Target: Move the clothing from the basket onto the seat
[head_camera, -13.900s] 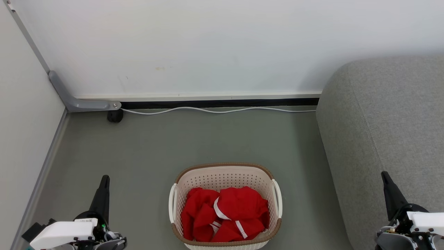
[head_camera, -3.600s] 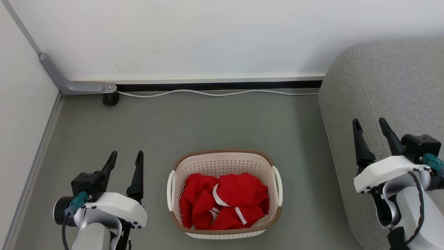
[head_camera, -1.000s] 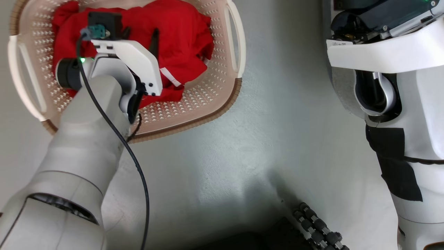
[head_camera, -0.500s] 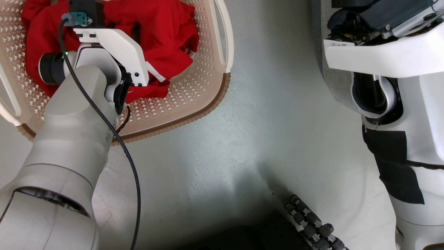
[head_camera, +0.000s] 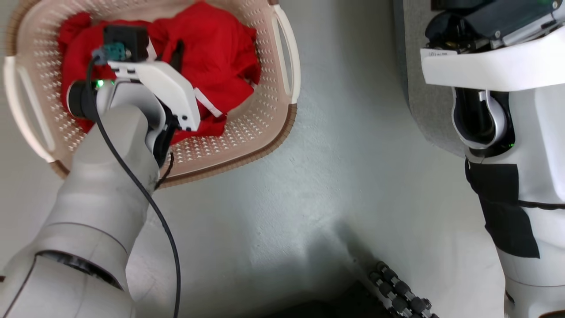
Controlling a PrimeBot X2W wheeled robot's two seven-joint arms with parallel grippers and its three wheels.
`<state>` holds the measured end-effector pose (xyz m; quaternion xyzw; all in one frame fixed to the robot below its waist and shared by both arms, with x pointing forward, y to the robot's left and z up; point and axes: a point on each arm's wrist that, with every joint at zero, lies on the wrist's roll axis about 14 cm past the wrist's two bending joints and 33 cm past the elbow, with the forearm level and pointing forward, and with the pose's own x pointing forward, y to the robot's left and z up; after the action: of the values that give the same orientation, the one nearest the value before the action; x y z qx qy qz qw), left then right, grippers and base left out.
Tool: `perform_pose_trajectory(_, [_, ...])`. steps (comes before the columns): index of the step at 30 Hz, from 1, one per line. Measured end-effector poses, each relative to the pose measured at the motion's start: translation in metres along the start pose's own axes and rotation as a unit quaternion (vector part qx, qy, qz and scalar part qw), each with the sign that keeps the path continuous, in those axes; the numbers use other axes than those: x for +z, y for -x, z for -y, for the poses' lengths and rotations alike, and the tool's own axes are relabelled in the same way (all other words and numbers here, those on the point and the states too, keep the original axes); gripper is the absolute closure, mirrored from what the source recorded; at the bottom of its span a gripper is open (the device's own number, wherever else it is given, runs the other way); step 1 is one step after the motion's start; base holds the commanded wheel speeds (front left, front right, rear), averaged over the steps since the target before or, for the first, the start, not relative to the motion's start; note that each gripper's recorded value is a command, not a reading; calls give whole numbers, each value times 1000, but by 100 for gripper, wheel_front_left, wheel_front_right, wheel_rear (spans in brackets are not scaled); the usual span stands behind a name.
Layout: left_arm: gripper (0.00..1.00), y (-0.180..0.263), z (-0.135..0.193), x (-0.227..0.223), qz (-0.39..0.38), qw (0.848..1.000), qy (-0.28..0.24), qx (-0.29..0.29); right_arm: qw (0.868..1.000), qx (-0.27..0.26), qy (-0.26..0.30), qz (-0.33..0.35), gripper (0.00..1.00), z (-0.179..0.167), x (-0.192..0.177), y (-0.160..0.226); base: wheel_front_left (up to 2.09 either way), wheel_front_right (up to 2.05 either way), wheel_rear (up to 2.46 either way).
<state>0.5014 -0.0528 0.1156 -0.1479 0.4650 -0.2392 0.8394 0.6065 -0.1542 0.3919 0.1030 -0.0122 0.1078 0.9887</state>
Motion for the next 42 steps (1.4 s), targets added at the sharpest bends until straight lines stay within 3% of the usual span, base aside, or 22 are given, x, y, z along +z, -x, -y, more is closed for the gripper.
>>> perform_pose_trajectory(10, [100,46,12,29,51,999,-18,-4,1000,-14,18,-4,0,-1,21,15,0,0,0])
perform_pose_trajectory(23, [100,120,60,78,138,989,-38,-38,999,-31,21,2,0,-11,61,50,0,0,0])
perform_pose_trajectory(35, [100,209,97,121,243,967,-66,-45,999,-39,14,15,0,-27,100,99,0,0,0])
perform_pose_trajectory(42, [100,262,116,146,314,944,-92,-45,999,-37,17,24,0,-39,115,124,0,0,0])
